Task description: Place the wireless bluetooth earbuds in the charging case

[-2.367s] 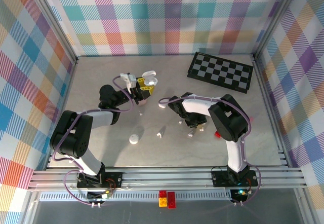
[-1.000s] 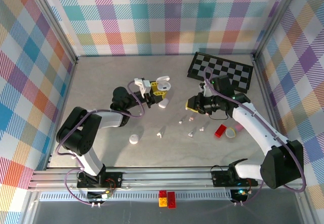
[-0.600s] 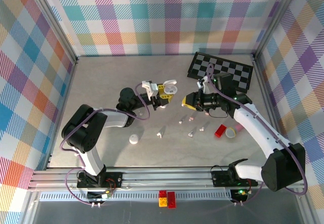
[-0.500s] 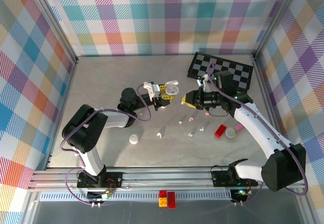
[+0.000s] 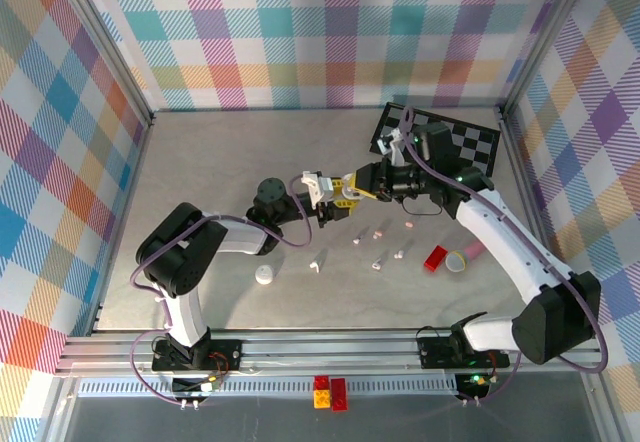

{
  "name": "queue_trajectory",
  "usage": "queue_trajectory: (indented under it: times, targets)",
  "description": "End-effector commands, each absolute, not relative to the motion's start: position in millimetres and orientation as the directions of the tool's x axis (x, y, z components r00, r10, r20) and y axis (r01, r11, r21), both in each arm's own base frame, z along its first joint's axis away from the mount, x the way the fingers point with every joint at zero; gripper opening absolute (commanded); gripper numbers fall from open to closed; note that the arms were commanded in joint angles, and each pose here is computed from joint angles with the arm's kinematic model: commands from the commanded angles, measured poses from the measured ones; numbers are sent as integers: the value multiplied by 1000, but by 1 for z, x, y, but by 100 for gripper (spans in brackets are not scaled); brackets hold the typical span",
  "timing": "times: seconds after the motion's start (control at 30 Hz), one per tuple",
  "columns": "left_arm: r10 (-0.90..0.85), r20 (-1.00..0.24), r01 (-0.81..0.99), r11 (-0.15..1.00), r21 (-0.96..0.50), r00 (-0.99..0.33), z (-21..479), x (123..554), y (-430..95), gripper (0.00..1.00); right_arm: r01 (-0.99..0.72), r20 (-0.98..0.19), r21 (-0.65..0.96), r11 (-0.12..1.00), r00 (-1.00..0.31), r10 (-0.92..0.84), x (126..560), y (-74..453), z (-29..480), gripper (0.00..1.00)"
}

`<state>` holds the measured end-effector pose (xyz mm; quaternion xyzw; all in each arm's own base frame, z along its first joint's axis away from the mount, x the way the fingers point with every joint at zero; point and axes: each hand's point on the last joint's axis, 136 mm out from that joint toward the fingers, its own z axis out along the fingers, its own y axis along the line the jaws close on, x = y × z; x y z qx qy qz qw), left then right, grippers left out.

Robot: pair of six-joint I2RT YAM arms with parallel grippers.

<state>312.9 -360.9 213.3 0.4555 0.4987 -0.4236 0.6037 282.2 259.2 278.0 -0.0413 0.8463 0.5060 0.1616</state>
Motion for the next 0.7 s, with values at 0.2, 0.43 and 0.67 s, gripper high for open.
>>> queue_trajectory:
  times: [0.2,0.43,0.67]
  targets:
    - [-136,-970,957,236,166,202,245,314,-366,37,-241,-353,794,558,-930,101,292,256,271,21]
    - [-142,-967,959,221,175,209,247,310,-368,37,-237,-367,774,587,-924,111,295,253,266,20]
    - [-142,-966,960,211,182,215,247,308,-370,37,-255,-390,771,584,-913,116,297,254,270,21]
